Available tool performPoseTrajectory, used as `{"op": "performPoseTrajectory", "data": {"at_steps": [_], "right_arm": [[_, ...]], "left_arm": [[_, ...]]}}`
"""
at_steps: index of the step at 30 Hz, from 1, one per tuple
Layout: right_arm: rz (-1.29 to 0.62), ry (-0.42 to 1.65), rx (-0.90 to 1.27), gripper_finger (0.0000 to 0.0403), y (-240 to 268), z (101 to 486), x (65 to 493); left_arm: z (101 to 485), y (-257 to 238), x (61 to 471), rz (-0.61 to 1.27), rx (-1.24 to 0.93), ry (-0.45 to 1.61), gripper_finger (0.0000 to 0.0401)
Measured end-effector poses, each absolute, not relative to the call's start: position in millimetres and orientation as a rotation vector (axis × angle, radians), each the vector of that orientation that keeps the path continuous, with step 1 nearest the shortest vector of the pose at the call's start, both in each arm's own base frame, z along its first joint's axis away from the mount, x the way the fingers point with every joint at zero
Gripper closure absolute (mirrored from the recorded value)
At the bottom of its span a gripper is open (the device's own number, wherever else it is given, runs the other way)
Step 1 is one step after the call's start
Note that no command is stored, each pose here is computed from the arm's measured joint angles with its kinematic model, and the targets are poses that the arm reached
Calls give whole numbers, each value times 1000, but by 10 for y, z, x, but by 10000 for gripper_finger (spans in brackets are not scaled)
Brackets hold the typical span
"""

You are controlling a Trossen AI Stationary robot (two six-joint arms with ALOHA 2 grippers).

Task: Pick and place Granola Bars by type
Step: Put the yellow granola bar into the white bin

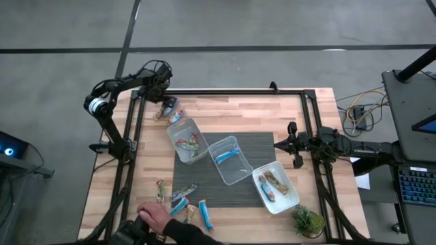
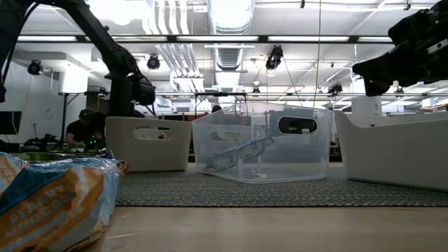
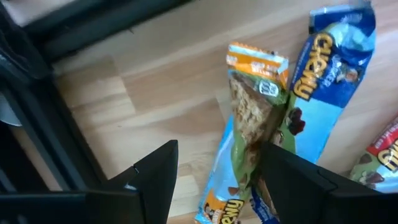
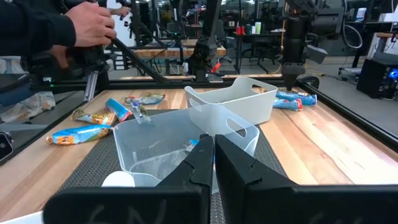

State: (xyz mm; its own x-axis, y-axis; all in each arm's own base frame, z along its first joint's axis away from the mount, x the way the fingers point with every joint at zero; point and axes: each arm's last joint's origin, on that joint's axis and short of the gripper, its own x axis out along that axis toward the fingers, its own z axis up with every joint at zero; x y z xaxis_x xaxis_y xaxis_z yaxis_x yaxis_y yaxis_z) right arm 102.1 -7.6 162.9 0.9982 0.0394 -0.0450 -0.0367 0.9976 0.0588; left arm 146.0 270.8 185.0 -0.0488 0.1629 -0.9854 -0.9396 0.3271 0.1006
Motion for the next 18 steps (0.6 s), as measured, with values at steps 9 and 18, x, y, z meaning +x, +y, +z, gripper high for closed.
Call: {"op": "performPoseTrajectory", "data": {"at_steps": [9, 18], "right_arm": [[38, 46, 58, 394, -75, 1629, 1021], [38, 46, 58, 394, -75, 1629, 1021]], "left_arm": [[1711, 2647, 1444, 1031, -853, 1279, 192], [1705, 2649, 1450, 1040, -867, 1262, 193]]}}
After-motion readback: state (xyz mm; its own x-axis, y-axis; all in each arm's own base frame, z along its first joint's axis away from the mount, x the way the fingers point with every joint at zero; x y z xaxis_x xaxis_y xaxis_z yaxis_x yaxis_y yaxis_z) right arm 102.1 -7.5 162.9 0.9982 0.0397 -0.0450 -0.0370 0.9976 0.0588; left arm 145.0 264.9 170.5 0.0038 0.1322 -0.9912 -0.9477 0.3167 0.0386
